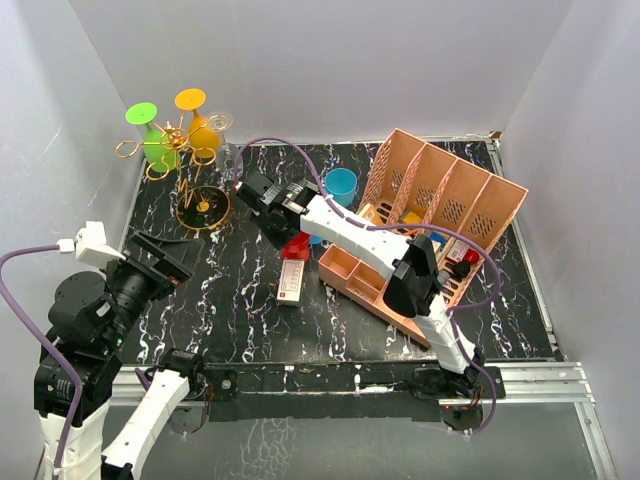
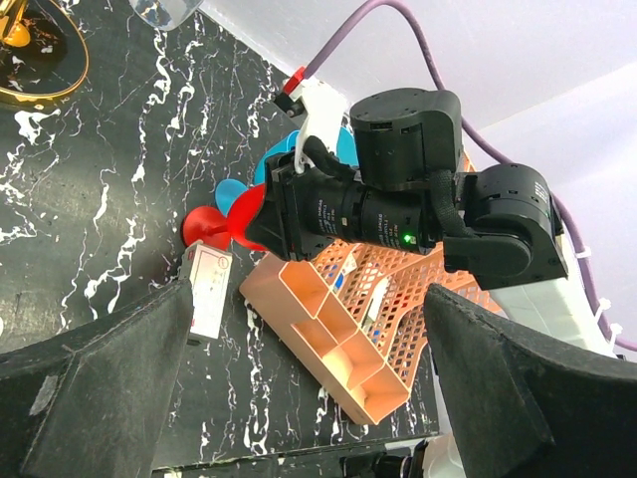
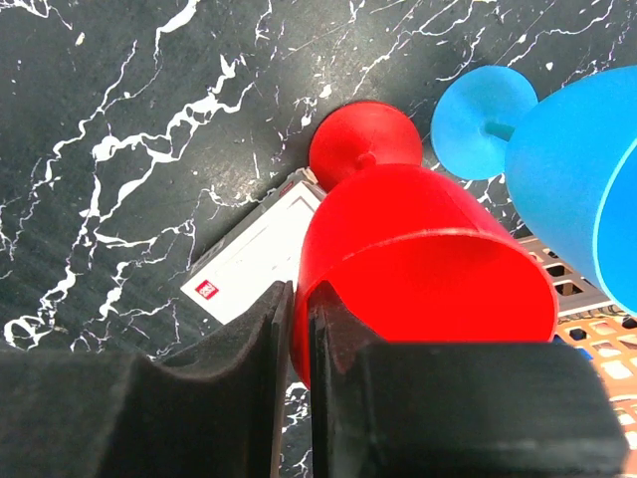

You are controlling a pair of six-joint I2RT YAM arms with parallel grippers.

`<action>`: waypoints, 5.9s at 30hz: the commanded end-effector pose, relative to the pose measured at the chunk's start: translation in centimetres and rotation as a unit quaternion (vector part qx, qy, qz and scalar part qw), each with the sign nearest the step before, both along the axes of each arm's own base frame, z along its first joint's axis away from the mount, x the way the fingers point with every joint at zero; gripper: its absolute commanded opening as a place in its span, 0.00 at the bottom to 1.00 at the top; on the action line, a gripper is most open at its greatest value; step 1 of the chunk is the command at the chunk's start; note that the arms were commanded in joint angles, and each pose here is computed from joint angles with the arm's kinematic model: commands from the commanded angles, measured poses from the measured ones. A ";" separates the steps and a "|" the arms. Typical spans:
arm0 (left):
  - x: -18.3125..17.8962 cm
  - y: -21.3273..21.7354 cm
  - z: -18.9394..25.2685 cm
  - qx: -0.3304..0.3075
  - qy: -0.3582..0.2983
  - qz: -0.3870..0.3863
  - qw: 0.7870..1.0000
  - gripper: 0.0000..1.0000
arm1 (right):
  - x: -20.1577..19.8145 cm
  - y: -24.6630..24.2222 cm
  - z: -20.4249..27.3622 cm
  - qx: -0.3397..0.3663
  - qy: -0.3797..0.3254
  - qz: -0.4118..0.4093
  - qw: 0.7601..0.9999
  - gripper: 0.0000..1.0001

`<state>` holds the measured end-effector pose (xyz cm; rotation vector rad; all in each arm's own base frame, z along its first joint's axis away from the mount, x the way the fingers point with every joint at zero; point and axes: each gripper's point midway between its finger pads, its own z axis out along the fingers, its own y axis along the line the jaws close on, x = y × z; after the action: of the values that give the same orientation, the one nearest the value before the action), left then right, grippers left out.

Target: Take the wine glass off the wine glass rack

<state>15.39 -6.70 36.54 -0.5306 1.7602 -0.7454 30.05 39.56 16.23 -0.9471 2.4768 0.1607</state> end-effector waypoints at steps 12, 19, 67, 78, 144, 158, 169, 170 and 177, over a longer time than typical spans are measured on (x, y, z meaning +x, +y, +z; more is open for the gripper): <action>0.6 0.0 0.7 0.010 -0.002 0.000 1.000 0.97 | 1.7 0.5 7.8 0.070 -0.085 -0.014 0.994 0.79; 1.0 0.0 0.5 0.017 0.004 0.002 1.000 0.97 | -1.0 -0.7 12.1 0.155 -0.092 -0.003 0.984 0.96; 23.8 -2.3 5.9 0.124 0.037 0.055 0.990 0.97 | -5.4 -13.7 16.5 0.292 -0.214 -0.140 0.922 0.99; 27.5 -2.4 5.0 0.151 0.073 0.067 0.984 0.88 | -7.6 -15.8 15.4 0.304 -0.174 -0.173 0.921 0.99; 36.4 2.3 -3.0 0.062 0.174 0.245 0.952 0.27 | -5.6 -18.9 11.7 0.207 -0.257 -0.174 0.928 0.99; 35.6 3.1 -0.9 0.068 0.150 0.250 0.954 0.07 | -5.6 -18.8 12.0 0.210 -0.258 -0.174 0.927 0.99; 34.9 4.2 0.3 0.037 0.127 0.254 0.958 0.00 | -5.6 -18.7 12.2 0.217 -0.256 -0.175 0.926 0.99; 34.9 4.2 0.4 0.029 0.123 0.254 0.959 0.00 | -5.6 -18.7 12.2 0.218 -0.255 -0.175 0.926 0.99; 35.2 4.6 1.2 -0.037 0.095 0.251 0.963 0.00 | -5.6 -18.7 12.3 0.219 -0.257 -0.175 0.925 0.99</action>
<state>51.57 -2.93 33.20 -1.0634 1.8125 -0.2908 23.78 20.75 25.95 -0.3640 2.0332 0.2427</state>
